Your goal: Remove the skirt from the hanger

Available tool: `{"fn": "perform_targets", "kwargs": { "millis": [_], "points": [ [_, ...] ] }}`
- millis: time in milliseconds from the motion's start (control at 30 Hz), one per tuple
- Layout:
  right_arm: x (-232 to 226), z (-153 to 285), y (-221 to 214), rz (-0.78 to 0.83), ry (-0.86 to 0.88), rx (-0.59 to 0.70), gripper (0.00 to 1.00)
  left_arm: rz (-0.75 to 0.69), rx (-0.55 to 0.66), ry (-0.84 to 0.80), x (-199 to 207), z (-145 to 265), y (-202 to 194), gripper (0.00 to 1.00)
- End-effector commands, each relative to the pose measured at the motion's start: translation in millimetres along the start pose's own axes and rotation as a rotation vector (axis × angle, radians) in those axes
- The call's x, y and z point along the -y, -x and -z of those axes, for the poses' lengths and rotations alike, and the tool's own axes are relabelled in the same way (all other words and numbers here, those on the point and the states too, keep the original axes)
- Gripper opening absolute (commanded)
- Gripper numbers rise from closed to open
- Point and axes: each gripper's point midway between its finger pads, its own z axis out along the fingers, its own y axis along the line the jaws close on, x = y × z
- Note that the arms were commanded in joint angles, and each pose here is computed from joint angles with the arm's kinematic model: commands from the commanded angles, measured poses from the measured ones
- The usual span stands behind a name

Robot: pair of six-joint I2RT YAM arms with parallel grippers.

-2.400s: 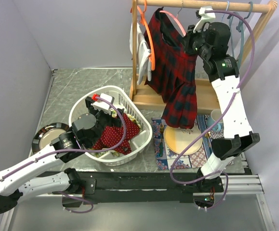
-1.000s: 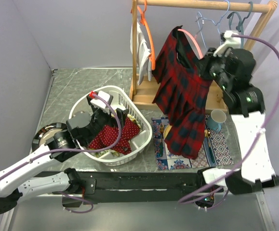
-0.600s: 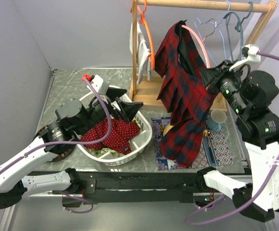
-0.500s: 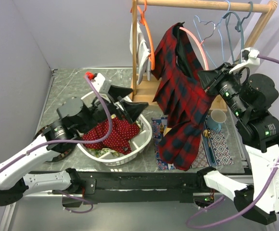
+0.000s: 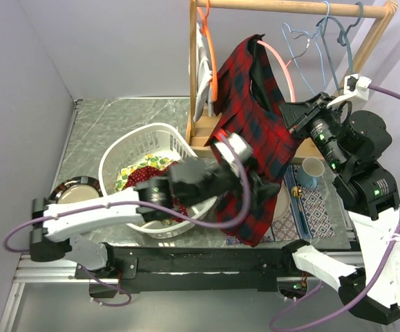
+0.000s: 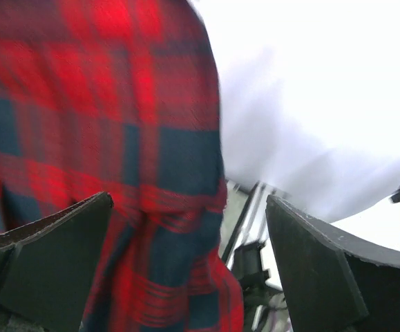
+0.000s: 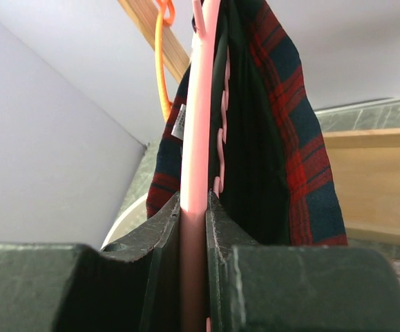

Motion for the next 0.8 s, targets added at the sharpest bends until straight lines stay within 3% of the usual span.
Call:
{"fn": "perform_targets", "kwargs": {
  "millis": [0,200,333,533,633,667,733,767],
  "points": [
    [-36.0,25.9,79.7,-0.078,0.126,0.305,0.00,-0.082,0.067,0.090,7.5,-6.8,12.4,0.97],
    [-42.0,25.2,74.9,-0.113,0.174,0.303,0.00,-0.116,0.023,0.130,9.7,-24.3,-24.9,0.97],
    [-41.0,27.1,66.3,-0.128,0.184,0.282,0.00,-0.163,-0.011,0.275,-14.1,-36.5,-58.8,0.97],
    [-40.2,36.0,59.7,-0.157,0.207,0.283,0.00,-0.249,-0.004,0.355,-26.4,-46.0,-72.1,0.99],
    [-40.8,35.4,61.6,-0.142,0.207,0.287,0.00,-0.284,0.014,0.331,-21.0,-44.0,-70.1,0.74],
    [-41.8,36.5,62.5,-0.138,0.210,0.288,0.00,-0.282,0.020,0.329,-20.7,-42.9,-68.2,0.50],
    [-41.4,36.1,64.2,-0.129,0.210,0.298,0.00,-0.273,0.024,0.312,-18.3,-39.5,-66.6,0.33],
    [-41.8,37.1,65.1,-0.130,0.213,0.303,0.00,-0.271,0.020,0.287,-14.6,-39.2,-67.2,0.19]
  ]
}}
